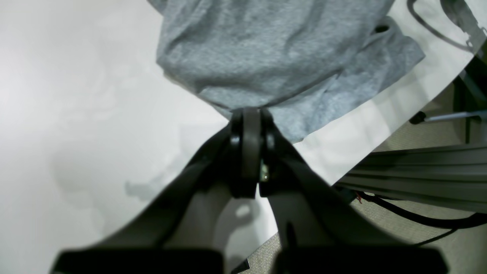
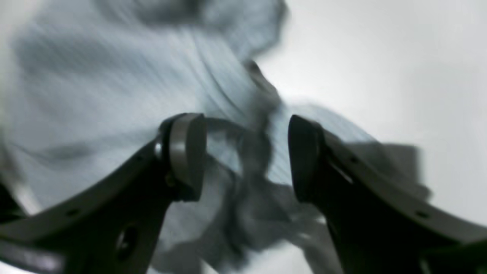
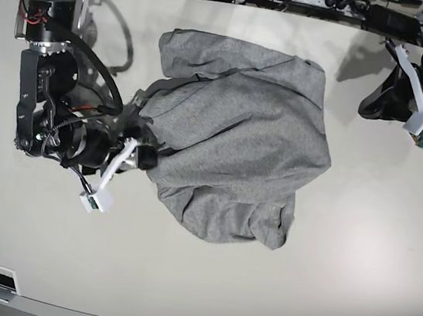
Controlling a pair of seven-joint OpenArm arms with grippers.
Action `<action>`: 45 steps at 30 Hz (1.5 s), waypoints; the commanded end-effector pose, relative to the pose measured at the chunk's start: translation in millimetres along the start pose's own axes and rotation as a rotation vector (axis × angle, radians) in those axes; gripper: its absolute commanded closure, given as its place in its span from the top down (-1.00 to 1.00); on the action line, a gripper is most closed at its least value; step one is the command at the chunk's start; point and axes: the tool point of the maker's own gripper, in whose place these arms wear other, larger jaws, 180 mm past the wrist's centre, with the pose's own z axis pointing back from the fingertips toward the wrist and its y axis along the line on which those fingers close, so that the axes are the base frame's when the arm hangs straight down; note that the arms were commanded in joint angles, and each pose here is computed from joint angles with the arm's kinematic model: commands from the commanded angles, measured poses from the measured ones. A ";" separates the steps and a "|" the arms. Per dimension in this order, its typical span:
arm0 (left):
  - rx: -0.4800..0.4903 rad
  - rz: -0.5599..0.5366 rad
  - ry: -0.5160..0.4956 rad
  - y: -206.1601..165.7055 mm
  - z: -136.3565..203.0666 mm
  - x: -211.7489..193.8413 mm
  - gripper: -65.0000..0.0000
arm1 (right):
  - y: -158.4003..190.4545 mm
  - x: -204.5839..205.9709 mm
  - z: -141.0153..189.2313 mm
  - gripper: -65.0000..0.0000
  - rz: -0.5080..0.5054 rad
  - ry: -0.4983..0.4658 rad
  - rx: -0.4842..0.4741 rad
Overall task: Layout the t-shirt on the table in an organized manner, then fold the t-shirt properly
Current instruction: 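Pull the shirt further with the right gripper, spreading it out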
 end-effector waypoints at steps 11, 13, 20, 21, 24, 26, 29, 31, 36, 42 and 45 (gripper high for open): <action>-0.008 -0.016 -0.025 -0.5 2.9 8.7 -1.00 | -22.7 37.6 1.9 0.12 -0.004 -0.086 -0.102; -0.008 -0.016 -0.026 -0.4 2.9 8.9 -1.00 | -18.7 39.5 1.5 0.17 -0.005 -0.096 -0.081; -0.008 -0.016 -0.026 -0.4 2.9 8.9 -1.00 | -5.4 35.7 -5.1 0.17 -0.002 -0.100 -0.030; -0.008 -0.016 -0.026 -0.4 2.9 9.0 -1.00 | -3.1 35.9 -7.3 0.17 -0.003 -0.102 -0.021; -0.008 -0.016 -0.026 -0.5 2.9 8.8 -1.00 | 0.3 34.3 -15.7 0.17 -0.029 -0.108 -0.002; -0.008 -0.015 -0.026 -0.5 2.9 8.8 -1.00 | 0.1 25.1 -23.2 0.17 -0.052 -0.080 0.013; -0.008 -0.016 -0.026 -0.4 2.9 9.0 -1.00 | 2.9 11.6 -33.1 0.16 -0.057 -0.046 0.060; -0.008 -0.016 -0.026 -0.4 2.9 8.9 -1.00 | 5.6 12.1 -35.4 0.00 -0.045 -0.054 0.085; -0.008 -0.016 -0.026 -0.4 2.9 9.0 -1.00 | 16.2 48.3 -25.9 -1.00 -0.016 -0.087 0.152; -0.008 -0.016 -0.026 -0.4 2.9 8.9 -1.00 | 54.8 105.9 19.5 -1.00 0.127 -0.131 0.269; -0.008 -0.016 -0.026 -0.4 2.9 9.0 -1.00 | 78.1 132.2 58.2 -1.00 0.269 -0.207 0.292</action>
